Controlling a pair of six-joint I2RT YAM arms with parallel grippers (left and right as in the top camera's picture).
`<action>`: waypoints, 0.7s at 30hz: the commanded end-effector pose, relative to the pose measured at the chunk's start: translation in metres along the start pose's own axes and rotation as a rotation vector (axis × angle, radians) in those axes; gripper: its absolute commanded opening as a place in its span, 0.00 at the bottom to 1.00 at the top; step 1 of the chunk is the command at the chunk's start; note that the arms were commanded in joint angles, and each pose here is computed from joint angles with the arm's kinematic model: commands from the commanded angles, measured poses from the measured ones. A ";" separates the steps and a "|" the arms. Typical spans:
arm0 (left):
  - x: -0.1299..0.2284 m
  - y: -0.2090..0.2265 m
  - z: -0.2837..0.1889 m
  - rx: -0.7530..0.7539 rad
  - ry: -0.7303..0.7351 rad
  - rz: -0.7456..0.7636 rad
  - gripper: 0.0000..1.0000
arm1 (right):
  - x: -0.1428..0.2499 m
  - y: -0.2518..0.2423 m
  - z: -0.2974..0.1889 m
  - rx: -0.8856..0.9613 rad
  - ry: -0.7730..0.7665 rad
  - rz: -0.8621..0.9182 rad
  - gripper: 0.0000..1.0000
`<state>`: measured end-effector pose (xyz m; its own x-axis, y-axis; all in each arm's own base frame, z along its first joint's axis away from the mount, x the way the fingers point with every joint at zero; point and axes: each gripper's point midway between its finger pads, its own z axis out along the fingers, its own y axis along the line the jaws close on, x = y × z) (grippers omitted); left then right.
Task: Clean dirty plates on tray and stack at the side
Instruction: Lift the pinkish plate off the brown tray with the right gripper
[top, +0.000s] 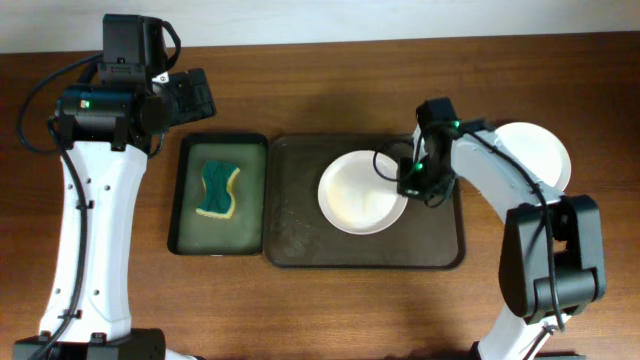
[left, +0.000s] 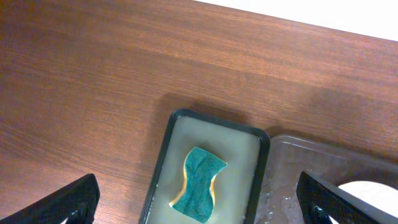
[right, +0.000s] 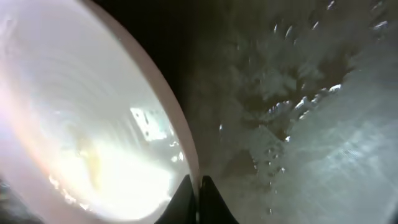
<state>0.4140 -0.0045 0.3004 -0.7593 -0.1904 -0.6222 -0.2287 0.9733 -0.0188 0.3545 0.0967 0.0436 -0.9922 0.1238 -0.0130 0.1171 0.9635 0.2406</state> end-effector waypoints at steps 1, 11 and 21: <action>0.001 0.001 0.002 -0.002 0.007 -0.002 0.99 | -0.026 0.019 -0.046 -0.032 -0.096 -0.018 0.04; 0.001 0.001 0.002 -0.002 0.007 -0.002 0.99 | -0.028 0.093 -0.058 -0.086 -0.172 -0.137 0.04; 0.001 0.000 0.002 -0.002 0.007 -0.002 0.99 | -0.010 0.210 -0.048 -0.080 -0.411 -0.315 0.04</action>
<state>0.4139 -0.0046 0.3003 -0.7596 -0.1904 -0.6219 -0.2285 0.9734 -0.0190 0.3854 0.2660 0.1198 -0.9319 -0.0731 -0.3554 -0.1928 0.9295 0.3145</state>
